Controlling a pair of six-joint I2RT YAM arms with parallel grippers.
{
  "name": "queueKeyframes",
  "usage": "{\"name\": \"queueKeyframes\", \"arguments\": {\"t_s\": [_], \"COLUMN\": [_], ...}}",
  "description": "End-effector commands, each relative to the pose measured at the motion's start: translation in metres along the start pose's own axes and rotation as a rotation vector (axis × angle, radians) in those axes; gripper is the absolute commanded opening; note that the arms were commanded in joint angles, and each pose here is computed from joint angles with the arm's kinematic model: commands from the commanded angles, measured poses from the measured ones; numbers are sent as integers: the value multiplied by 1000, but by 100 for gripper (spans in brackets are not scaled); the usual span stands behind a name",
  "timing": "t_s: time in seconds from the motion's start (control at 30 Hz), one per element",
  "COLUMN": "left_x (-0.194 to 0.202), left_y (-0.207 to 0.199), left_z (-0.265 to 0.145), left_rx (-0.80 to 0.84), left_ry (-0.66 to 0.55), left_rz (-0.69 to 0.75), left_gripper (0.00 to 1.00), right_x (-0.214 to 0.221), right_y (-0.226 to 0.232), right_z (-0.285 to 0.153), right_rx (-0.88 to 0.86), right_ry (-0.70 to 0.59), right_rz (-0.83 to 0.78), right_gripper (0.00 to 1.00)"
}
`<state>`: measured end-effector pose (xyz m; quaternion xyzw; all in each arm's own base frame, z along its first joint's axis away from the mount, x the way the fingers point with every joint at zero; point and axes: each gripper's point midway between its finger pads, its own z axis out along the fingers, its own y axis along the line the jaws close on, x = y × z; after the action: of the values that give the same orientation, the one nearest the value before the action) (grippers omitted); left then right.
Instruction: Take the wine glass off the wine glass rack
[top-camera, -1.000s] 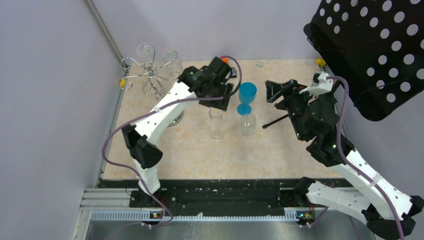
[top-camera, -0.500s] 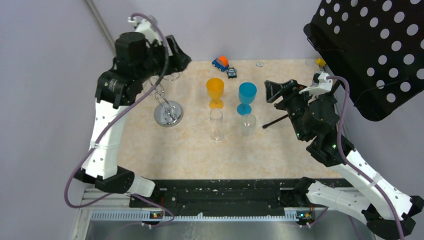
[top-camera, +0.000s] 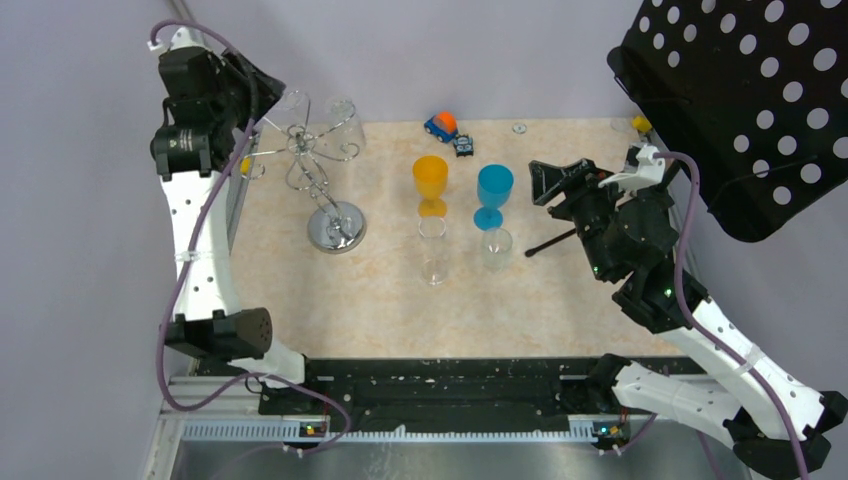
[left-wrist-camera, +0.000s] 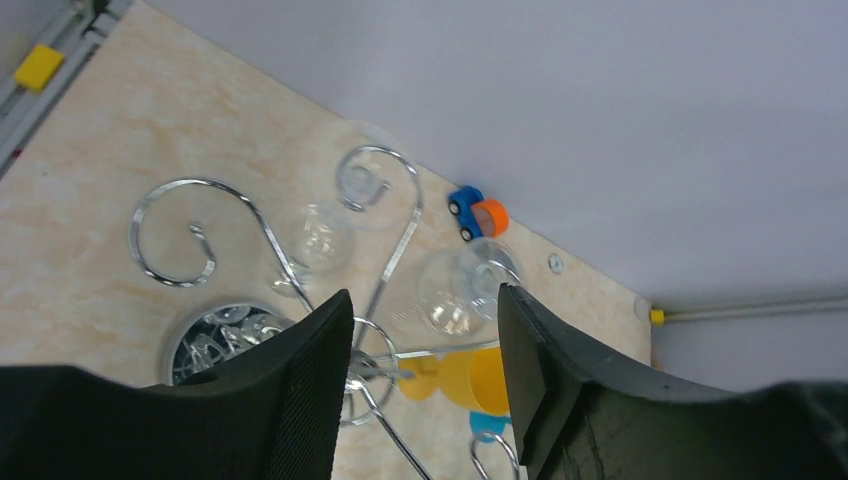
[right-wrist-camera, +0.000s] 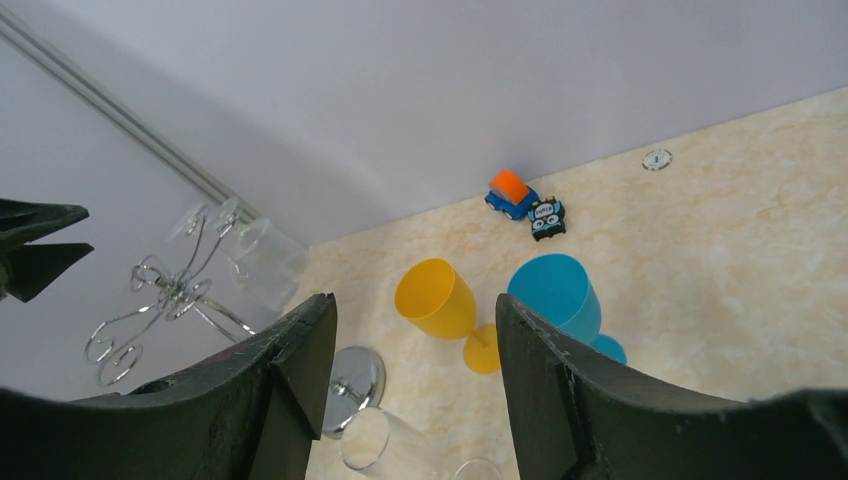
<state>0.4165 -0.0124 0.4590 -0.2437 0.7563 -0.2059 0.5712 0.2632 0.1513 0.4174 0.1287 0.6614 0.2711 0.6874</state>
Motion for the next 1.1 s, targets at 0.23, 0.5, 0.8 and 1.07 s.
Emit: {"name": "queueKeyframes", "arguments": {"t_s": [0.23, 0.5, 0.8, 1.07], "left_x": [-31, -31, -12, 5], "left_y": [56, 61, 79, 70], "left_z": [41, 76, 103, 114], "left_rx": [-114, -88, -120, -55], "left_ry": [-70, -69, -21, 46], "left_rz": [-142, -147, -200, -331], "left_gripper": [58, 49, 50, 48], "right_x": [-7, -8, -8, -6], "right_y": [5, 2, 0, 0], "right_z": [3, 6, 8, 9], "right_rx": [-8, 10, 27, 30], "right_ry": [-36, -53, -59, -57], "right_rz": [14, 7, 7, 12], "right_gripper": [60, 60, 60, 59]}}
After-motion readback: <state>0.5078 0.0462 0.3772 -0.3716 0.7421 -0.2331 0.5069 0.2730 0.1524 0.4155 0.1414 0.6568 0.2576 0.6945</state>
